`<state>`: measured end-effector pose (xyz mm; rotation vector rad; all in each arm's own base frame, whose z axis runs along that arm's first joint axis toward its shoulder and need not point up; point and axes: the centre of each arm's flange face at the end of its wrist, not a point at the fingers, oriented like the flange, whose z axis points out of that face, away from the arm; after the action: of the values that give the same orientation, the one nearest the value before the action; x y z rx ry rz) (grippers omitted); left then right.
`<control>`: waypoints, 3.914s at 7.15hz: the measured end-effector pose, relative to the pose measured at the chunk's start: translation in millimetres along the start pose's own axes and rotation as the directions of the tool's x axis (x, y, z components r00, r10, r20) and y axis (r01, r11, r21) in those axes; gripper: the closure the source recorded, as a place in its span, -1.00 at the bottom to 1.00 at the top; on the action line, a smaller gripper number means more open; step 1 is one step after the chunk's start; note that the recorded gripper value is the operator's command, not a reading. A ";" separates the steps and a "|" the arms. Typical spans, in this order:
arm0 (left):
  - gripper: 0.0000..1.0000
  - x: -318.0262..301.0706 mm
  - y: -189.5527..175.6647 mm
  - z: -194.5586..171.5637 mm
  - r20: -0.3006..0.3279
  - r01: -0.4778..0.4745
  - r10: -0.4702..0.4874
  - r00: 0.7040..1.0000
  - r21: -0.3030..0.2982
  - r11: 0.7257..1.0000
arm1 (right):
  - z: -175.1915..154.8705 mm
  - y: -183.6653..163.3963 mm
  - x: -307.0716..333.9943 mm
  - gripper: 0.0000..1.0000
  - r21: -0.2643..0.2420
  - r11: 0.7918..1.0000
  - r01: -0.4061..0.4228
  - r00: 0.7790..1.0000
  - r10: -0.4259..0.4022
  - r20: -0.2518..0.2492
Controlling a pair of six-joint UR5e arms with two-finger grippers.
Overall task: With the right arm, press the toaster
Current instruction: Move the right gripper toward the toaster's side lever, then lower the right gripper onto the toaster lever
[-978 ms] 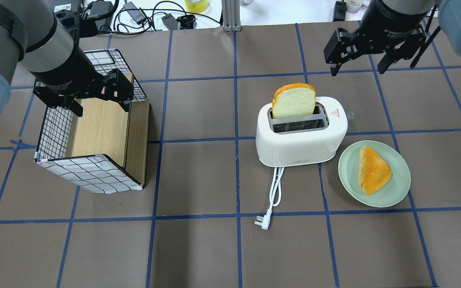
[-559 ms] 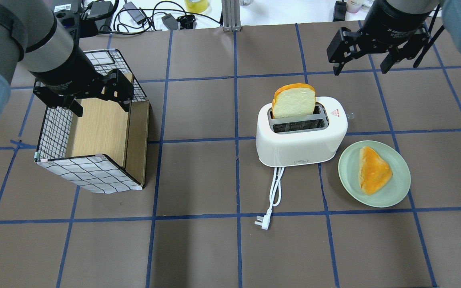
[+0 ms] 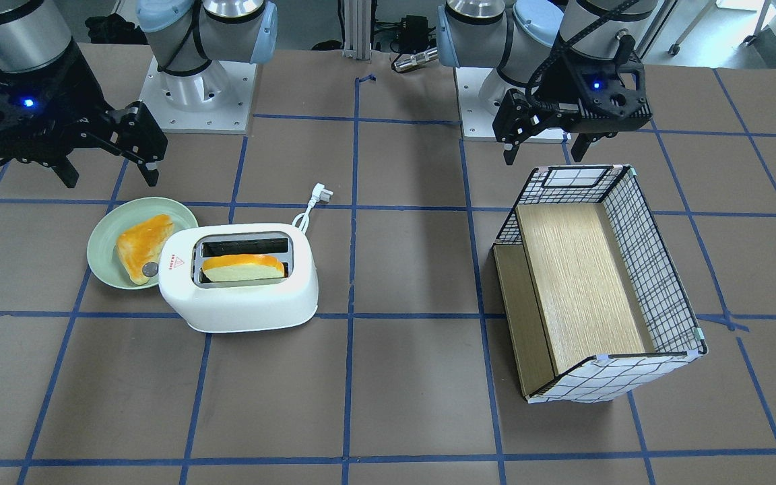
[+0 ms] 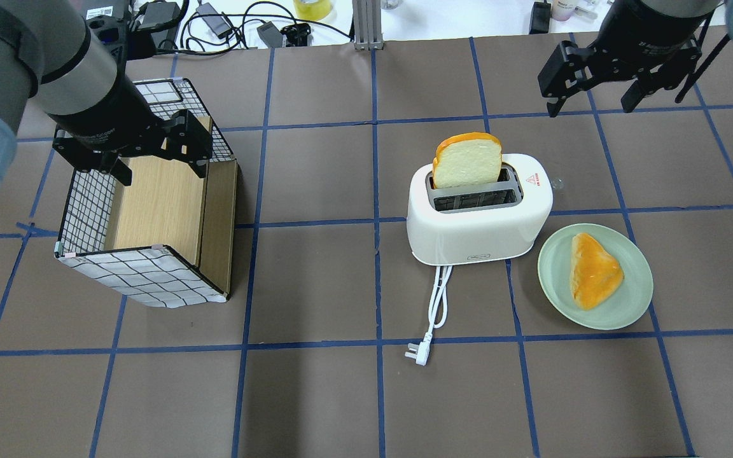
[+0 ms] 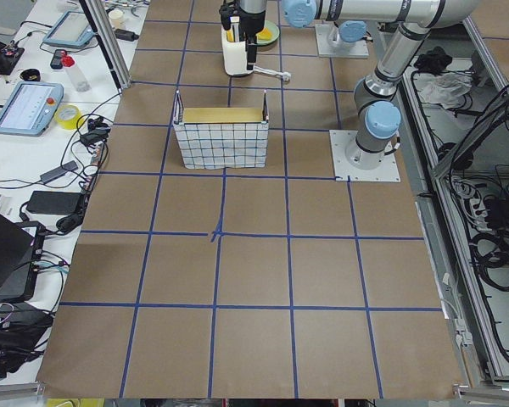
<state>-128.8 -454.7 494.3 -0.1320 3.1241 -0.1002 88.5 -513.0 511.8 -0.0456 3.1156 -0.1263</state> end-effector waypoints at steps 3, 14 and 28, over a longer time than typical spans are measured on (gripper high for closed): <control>-1.00 0.0 0.0 0.0 0.000 0.000 0.000 1.000 0.000 1.000 | 11.1 -8.2 59.8 -0.26 -0.003 1.000 -0.013 0.990 0.013 0.140; -1.00 0.0 0.0 0.0 0.000 0.000 0.000 1.000 0.000 1.000 | 172.7 -24.7 132.8 1.00 -0.097 0.994 0.040 0.853 0.017 0.521; -1.00 0.0 0.0 0.0 0.000 0.000 0.000 1.000 0.000 1.000 | 220.8 -13.5 135.2 1.00 -0.167 0.985 0.029 0.786 0.081 0.612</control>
<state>-128.8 -454.7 494.3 -0.1319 3.1237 -0.1000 -40.8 -548.3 290.0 -0.0375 2.4517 0.1328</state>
